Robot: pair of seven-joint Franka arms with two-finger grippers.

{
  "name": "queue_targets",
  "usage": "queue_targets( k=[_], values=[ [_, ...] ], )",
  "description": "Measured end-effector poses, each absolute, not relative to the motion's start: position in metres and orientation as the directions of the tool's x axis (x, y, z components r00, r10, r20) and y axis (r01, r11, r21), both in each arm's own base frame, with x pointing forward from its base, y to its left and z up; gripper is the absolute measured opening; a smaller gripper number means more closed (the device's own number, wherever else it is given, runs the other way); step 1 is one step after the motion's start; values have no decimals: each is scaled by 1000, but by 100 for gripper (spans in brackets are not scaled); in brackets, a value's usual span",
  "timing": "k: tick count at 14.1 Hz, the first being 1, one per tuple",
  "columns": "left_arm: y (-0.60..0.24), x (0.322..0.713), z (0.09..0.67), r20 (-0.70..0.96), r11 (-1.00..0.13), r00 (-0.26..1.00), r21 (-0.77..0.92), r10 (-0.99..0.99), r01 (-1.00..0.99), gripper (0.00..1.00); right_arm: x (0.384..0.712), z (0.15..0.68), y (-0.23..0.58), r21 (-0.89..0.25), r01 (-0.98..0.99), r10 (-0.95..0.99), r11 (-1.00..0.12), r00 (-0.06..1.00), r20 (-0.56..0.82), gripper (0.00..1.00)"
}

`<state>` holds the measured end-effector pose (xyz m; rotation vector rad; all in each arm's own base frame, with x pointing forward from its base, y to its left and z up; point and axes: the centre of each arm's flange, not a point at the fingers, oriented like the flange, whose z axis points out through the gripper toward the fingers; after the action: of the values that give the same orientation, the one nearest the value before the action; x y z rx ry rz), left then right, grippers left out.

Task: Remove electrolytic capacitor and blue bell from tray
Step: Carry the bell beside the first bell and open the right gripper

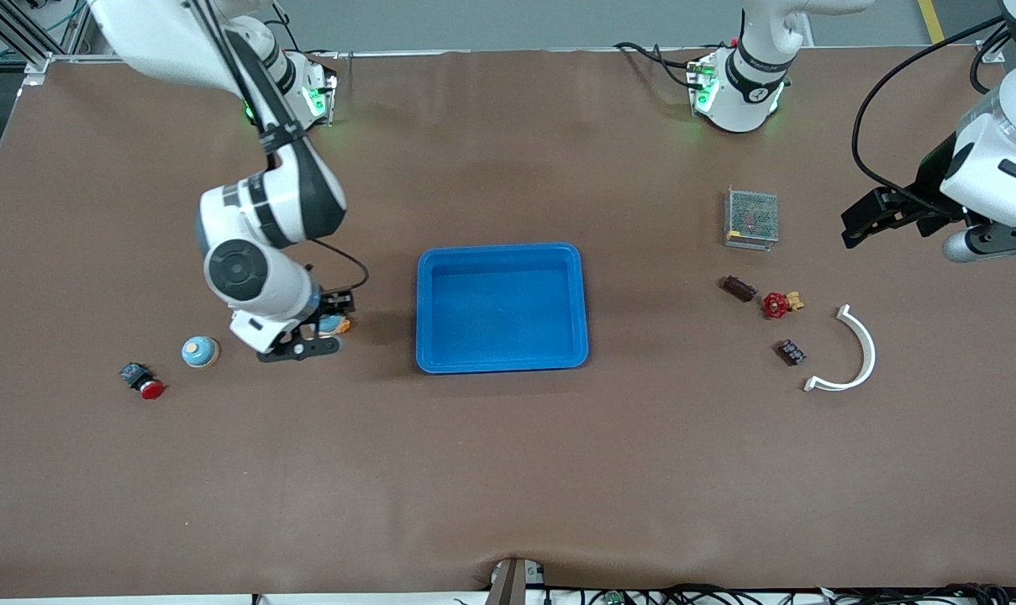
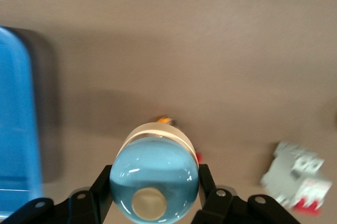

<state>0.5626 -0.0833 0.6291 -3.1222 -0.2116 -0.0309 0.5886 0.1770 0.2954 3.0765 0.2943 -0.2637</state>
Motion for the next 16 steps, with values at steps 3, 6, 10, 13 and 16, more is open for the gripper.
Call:
queue_targets(
  k=[3,6,10,13,16],
  values=[
    [-76,559,638,36,-994,993,-8,112,113,100,594,272,124,2,246,244,-969,962,-122,67],
    [-69,557,643,45,-994,993,-6,108,108,100,594,255,110,-1,273,272,-962,958,-95,67],
    [-69,556,642,42,-994,993,-7,107,107,100,597,223,97,-1,307,306,-952,948,-84,67],
    [-71,556,641,40,-995,994,-7,104,104,100,600,203,77,0,333,332,-943,941,-66,67],
    [-71,556,641,40,-995,994,-8,103,103,100,599,187,68,6,346,345,-938,938,-40,67]
  ],
)
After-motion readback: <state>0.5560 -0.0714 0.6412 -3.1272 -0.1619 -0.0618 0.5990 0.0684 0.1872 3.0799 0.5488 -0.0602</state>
